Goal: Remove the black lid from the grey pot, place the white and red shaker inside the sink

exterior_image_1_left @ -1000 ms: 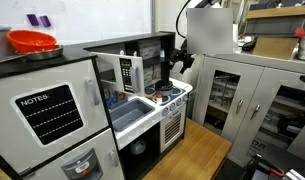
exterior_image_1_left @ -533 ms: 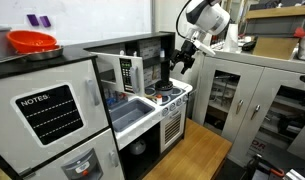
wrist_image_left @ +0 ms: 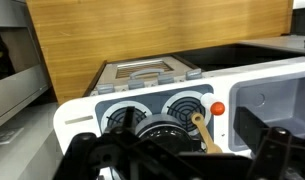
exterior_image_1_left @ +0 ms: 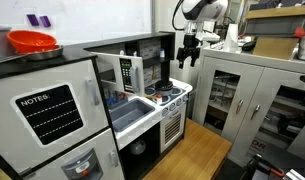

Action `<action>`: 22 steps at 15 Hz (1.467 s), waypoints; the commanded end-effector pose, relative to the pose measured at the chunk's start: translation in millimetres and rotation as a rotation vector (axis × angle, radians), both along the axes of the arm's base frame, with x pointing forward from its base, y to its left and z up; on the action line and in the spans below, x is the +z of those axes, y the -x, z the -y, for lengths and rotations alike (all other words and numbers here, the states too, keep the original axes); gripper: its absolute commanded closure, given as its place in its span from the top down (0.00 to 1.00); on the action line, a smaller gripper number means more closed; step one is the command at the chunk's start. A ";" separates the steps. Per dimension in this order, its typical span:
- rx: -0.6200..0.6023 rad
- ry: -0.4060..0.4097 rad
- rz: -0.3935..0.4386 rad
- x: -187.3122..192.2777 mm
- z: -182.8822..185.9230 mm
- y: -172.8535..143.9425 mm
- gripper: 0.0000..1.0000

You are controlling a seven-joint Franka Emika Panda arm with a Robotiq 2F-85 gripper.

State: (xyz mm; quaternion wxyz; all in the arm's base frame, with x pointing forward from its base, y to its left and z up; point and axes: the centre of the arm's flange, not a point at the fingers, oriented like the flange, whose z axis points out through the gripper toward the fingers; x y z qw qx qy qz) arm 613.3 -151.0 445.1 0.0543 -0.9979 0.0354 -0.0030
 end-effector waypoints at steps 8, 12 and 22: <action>0.123 0.100 0.077 -8.5 -8.4 -72.9 1.00; 0.142 0.117 0.101 -16.7 -10.6 -97.3 1.00; 0.159 0.121 0.114 -30.0 -30.7 -110.8 1.00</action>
